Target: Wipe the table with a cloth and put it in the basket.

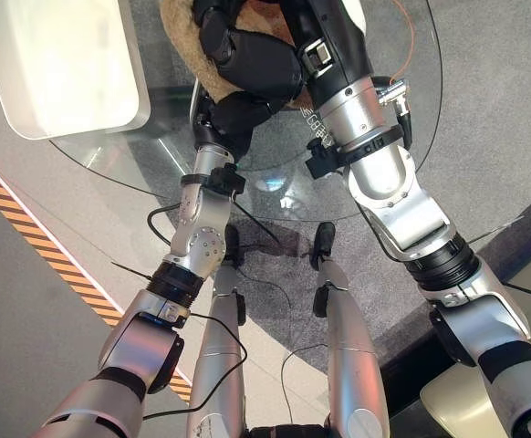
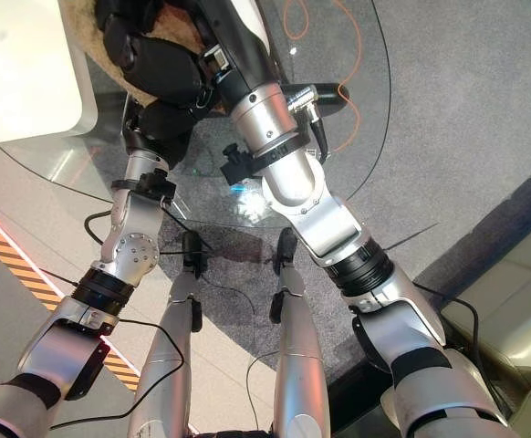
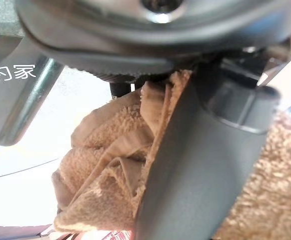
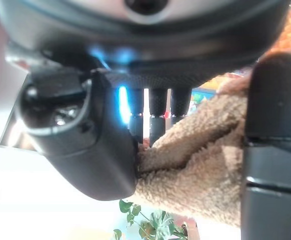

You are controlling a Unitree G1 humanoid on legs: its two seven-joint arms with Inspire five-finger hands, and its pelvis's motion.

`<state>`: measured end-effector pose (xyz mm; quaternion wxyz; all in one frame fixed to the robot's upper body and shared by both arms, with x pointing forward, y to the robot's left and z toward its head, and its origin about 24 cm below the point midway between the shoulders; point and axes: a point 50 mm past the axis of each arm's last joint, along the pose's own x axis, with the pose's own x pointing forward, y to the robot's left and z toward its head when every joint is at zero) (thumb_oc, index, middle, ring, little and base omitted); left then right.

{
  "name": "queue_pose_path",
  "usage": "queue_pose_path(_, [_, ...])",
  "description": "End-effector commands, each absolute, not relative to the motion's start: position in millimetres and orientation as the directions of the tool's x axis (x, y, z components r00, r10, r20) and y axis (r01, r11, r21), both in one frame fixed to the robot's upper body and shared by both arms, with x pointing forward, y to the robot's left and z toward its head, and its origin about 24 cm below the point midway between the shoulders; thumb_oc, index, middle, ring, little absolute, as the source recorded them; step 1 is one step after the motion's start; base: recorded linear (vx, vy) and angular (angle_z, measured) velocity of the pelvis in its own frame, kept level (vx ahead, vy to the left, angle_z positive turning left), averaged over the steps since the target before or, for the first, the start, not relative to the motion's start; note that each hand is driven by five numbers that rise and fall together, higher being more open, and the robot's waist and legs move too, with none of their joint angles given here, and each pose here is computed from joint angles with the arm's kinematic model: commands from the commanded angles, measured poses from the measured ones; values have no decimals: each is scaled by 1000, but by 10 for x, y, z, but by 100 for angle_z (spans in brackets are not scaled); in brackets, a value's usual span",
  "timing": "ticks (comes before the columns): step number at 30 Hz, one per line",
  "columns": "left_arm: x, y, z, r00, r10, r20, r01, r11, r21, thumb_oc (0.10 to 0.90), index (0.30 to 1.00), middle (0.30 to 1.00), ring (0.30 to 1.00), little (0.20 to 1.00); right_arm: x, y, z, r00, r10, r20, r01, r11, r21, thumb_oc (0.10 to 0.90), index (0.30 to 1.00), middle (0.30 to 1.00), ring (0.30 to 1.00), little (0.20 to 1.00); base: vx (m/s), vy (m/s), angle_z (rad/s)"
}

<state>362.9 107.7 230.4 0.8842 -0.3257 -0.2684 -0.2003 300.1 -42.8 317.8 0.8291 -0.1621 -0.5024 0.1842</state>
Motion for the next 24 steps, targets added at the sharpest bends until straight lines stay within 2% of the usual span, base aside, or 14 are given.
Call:
queue_pose_path(1, [3343, 743, 2894, 516, -240, 822, 746, 597, -294, 100, 300, 300, 300, 200, 2292, -235, 3640, -28, 410, 912, -282, 872, -400, 800, 900, 900, 900, 900, -12, 12, -3])
queue_pose_path(24, [3366, 782, 2860, 520, -222, 825, 740, 599, -306, 100, 300, 300, 300, 200, 2352, -291, 3568, -25, 404, 914, -290, 872, -393, 800, 900, 900, 900, 900, -1, 1, -1])
